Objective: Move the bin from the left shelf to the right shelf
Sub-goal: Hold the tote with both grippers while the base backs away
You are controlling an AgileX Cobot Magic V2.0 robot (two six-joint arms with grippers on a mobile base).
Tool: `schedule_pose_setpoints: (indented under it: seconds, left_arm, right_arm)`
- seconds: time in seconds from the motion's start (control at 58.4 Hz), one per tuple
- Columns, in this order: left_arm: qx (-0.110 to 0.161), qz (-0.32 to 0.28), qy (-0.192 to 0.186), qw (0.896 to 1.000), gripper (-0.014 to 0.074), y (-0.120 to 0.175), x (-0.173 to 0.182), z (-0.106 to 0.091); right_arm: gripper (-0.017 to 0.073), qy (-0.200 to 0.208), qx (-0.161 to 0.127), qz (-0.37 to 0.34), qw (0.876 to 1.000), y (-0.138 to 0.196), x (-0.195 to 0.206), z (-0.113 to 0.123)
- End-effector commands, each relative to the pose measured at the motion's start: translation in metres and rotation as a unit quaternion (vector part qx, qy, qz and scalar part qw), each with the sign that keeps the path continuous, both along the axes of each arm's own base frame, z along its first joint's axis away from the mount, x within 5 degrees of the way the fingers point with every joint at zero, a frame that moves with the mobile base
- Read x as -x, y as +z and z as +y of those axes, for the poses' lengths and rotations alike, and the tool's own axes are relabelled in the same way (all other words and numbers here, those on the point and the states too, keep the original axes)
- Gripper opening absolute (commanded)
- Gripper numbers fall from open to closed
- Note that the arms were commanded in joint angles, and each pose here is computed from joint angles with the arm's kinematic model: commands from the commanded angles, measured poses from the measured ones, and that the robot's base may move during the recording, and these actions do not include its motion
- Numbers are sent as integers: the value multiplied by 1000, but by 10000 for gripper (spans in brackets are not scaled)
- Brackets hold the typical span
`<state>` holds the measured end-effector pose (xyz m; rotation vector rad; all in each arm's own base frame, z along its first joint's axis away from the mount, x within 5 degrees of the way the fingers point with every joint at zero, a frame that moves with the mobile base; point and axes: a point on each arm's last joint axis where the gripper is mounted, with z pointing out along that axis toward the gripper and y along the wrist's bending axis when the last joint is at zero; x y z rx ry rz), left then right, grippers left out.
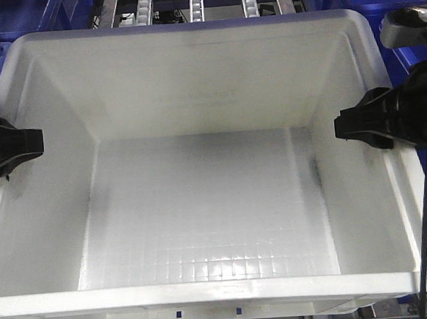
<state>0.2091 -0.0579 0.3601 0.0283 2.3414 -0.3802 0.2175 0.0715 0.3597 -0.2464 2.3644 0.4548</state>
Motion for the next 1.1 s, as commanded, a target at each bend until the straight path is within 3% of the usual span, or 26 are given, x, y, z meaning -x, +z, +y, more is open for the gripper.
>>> schedule_pose_setpoints:
  seconds: [0.0, 1.079]
  left_arm:
    - [28, -92, -6, 995, 0, 29, 3, -3]
    - [27, -91, -7, 995, 0, 29, 3, -3]
  right_arm:
    - [-5, -5, -23, -78, 997, 25, 1, 0]
    - [-5, -5, -22, -77, 997, 25, 1, 0]
